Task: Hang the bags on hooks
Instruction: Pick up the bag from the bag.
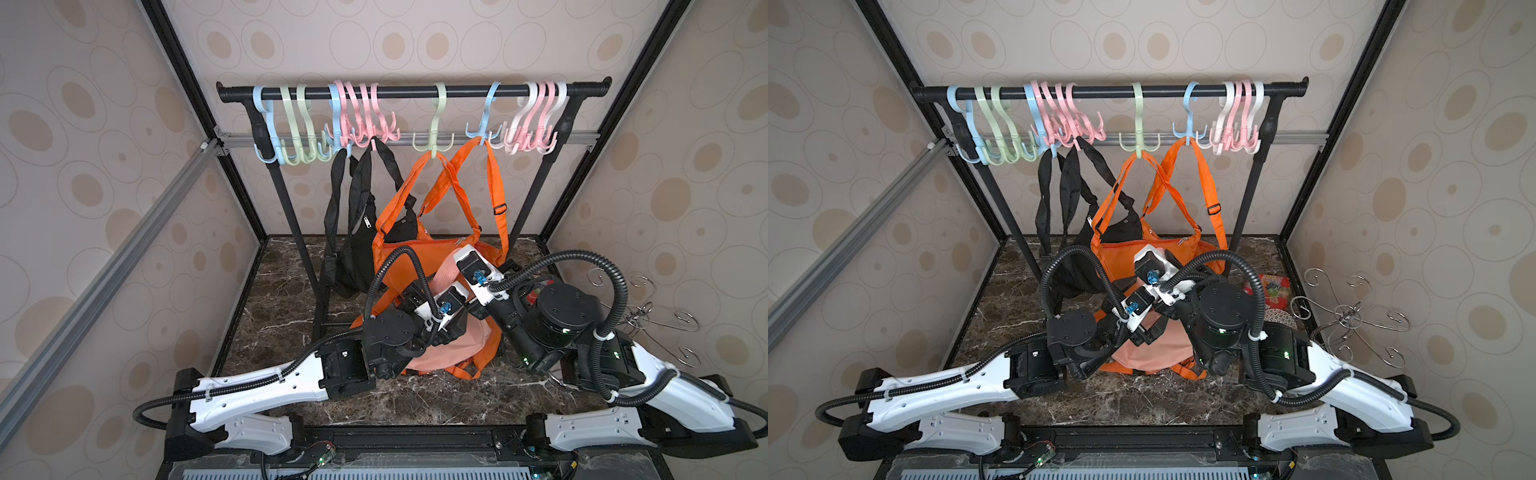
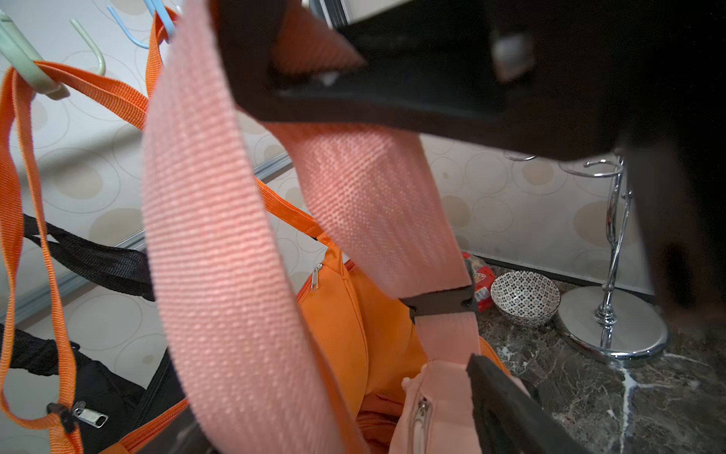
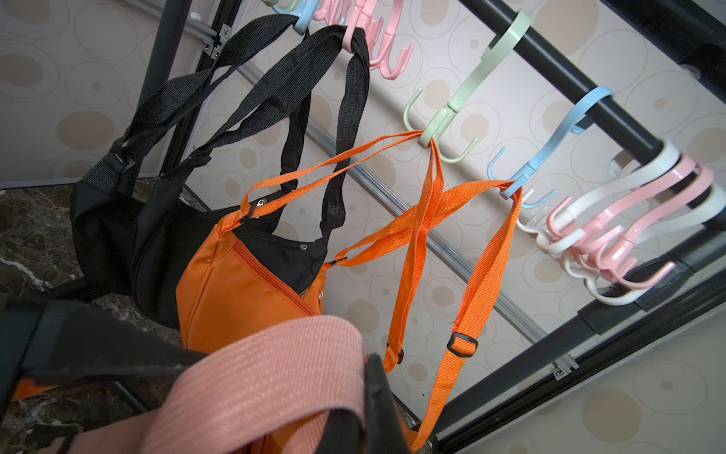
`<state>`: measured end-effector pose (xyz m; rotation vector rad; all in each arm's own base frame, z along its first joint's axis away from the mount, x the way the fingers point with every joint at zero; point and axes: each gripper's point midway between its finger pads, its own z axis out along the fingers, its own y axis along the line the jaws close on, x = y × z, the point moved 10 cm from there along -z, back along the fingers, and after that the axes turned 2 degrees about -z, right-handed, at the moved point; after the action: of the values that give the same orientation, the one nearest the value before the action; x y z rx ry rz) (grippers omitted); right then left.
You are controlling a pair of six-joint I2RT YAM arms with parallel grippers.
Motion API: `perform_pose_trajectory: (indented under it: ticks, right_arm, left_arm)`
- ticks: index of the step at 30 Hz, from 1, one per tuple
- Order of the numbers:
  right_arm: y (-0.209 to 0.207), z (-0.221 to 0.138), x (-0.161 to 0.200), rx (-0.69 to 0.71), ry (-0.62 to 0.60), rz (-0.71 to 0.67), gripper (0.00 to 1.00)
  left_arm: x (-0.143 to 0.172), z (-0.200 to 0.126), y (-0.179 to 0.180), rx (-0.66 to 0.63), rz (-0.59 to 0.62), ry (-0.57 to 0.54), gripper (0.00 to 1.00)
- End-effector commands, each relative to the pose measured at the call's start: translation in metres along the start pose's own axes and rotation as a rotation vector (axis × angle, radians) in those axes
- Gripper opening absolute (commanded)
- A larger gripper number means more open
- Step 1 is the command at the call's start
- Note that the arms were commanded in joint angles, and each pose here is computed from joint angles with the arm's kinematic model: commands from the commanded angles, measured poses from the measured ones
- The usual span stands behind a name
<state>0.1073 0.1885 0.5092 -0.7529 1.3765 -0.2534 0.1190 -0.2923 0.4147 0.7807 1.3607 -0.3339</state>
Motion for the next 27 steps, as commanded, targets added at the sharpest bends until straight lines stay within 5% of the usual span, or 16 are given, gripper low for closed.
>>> perform_pose_trajectory:
  ticks: [1,4,7,14,20,27]
  right_arm:
    - [-0.017,-0.007,-0.006,0.036,-0.033,0.049,0.00]
    - [-0.017,-0.008,-0.003,0.034,-0.039,0.056,0.00]
    - [-0.019,-0.010,-0.003,0.031,-0.045,0.063,0.00]
    - [-0.018,-0.009,-0.004,0.023,-0.051,0.060,0.00]
    - [-0.021,-0.007,-0.006,0.054,-0.047,0.052,0.00]
    - [-0.023,0.012,-0.012,-0.017,-0.040,0.074,0.00]
  left_arm:
    - [-0.010,-0.005,0.003,-0.025,-0.053,-0.057,0.86]
    - [-0.013,-0.006,0.012,-0.130,-0.036,-0.038,0.78]
    - [-0.014,-0.008,0.020,-0.202,-0.013,-0.032,0.48]
    - [-0.016,-0.010,0.030,-0.247,-0.005,-0.033,0.17]
    - [-0.019,-0.022,0.039,-0.250,-0.021,-0.053,0.00]
    - [-0.040,-0.041,0.064,-0.269,-0.007,-0.020,0.00]
